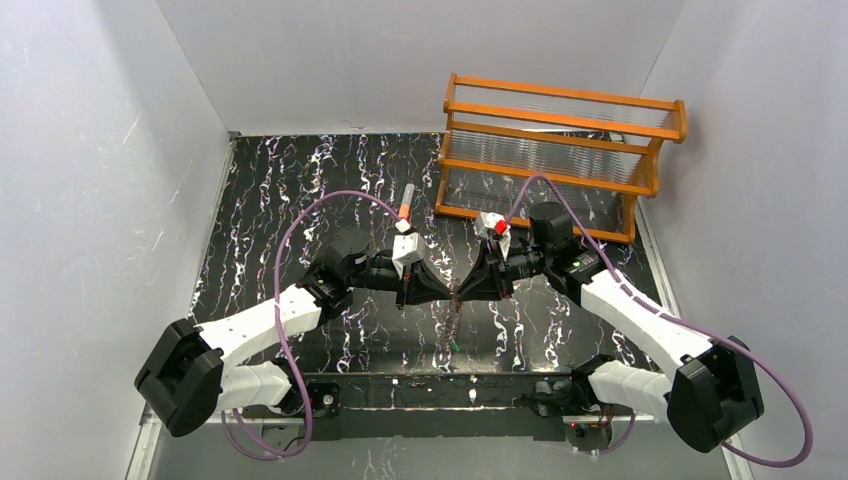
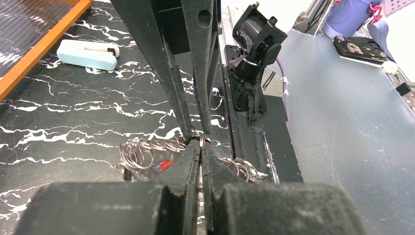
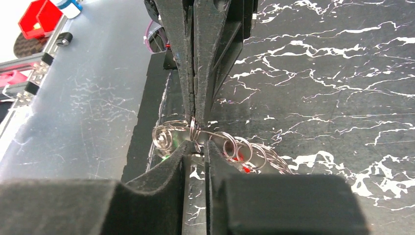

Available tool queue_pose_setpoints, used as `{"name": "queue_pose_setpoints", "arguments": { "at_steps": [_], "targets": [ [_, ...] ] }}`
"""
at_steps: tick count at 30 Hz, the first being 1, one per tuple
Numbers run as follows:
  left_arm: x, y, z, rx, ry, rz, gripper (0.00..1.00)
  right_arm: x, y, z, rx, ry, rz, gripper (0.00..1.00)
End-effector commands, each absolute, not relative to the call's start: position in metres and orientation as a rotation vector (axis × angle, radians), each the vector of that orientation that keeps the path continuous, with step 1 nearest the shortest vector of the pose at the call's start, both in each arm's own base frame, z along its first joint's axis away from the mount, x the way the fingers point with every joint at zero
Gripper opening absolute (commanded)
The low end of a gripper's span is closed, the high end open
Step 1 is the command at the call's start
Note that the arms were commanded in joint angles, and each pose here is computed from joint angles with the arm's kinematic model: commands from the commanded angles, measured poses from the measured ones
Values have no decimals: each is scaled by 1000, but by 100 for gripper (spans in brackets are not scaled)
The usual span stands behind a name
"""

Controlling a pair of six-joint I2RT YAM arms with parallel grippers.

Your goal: Remove the keys from the keyring

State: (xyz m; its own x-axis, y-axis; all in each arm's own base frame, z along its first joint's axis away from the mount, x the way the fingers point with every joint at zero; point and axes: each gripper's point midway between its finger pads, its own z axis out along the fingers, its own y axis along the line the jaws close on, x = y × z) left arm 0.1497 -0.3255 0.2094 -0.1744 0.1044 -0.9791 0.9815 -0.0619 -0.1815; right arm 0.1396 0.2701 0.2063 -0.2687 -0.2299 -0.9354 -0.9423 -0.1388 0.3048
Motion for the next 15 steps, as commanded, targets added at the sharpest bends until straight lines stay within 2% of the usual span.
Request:
{"name": "queue_pose_setpoints", "arguments": {
  "at_steps": [1, 6, 10, 15],
  "targets": [
    [149, -325, 237, 1228, 1267, -1340, 0, 136, 271, 210, -1371, 1462, 1493, 19],
    [155, -325, 242, 1165, 1267, -1325, 0, 134, 271, 205, -1369, 1493, 1528, 7],
    [155, -325, 243, 1121, 1255, -1343, 0, 135, 272, 202, -1347, 1515, 1545, 2],
    [157, -325, 247, 1049, 1239, -1359, 0, 133, 274, 198, -1323, 1562, 1577, 1]
  ]
}}
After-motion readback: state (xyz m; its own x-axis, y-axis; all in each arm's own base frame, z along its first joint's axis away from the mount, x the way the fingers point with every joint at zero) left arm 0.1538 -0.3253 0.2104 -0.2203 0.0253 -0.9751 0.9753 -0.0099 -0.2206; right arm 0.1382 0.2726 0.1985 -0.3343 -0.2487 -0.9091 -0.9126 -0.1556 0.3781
